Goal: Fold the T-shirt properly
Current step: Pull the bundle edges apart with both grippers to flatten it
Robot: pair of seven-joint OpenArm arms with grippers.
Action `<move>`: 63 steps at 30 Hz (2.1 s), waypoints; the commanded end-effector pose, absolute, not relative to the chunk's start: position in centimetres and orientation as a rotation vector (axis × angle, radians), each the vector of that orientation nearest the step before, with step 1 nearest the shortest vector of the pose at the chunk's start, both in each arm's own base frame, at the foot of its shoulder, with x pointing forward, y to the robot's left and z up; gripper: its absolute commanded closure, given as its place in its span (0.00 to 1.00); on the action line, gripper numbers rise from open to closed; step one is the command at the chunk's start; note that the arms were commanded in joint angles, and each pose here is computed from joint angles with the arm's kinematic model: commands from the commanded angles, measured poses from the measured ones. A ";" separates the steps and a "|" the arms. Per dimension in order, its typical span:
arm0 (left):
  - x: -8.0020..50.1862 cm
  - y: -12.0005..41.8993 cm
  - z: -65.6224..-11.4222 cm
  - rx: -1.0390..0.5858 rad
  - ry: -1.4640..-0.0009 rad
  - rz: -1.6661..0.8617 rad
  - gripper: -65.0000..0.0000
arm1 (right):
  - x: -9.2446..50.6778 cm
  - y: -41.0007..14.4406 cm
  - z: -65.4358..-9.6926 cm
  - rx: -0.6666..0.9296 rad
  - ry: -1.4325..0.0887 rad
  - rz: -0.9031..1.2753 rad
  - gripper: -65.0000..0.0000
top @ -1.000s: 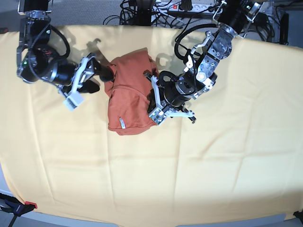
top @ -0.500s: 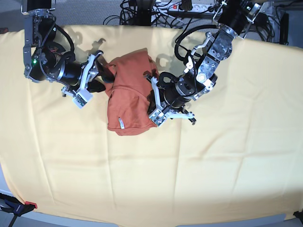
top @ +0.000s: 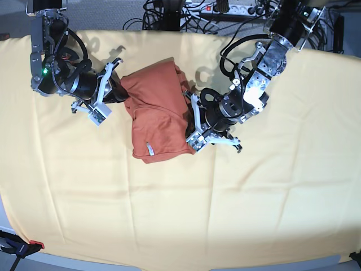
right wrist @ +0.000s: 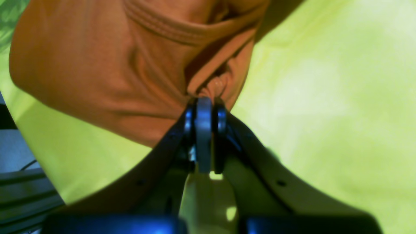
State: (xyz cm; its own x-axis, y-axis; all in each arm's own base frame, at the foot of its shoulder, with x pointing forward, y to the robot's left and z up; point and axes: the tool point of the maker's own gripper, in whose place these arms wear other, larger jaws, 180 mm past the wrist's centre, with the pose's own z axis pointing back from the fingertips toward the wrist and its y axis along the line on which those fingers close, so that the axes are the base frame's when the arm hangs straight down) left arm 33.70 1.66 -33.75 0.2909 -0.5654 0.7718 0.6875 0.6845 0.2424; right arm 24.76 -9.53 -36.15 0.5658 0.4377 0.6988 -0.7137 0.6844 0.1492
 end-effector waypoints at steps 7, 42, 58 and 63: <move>34.7 4.5 -33.1 -0.057 -0.969 -0.861 1.00 | 25.3 -10.1 -35.6 0.418 -0.693 0.713 1.00; 35.4 13.9 -32.8 0.320 -0.798 -0.815 1.00 | 25.2 -8.2 -33.8 0.561 -0.746 0.686 1.00; 35.4 12.4 -30.3 0.236 -0.897 -0.741 0.89 | 27.0 -7.1 -30.9 0.640 -0.834 0.684 0.63; 34.4 9.5 -30.3 0.057 -0.910 -0.767 0.89 | 27.0 -7.1 -30.9 0.640 -0.833 0.684 0.63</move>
State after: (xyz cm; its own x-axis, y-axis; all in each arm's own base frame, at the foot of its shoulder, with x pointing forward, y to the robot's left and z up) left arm 33.38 9.59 -32.07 0.4137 -0.6341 0.6533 0.5959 0.7311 0.3322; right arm 26.33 -7.12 -32.32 0.5271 0.3032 0.7939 -0.7397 0.6236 0.2530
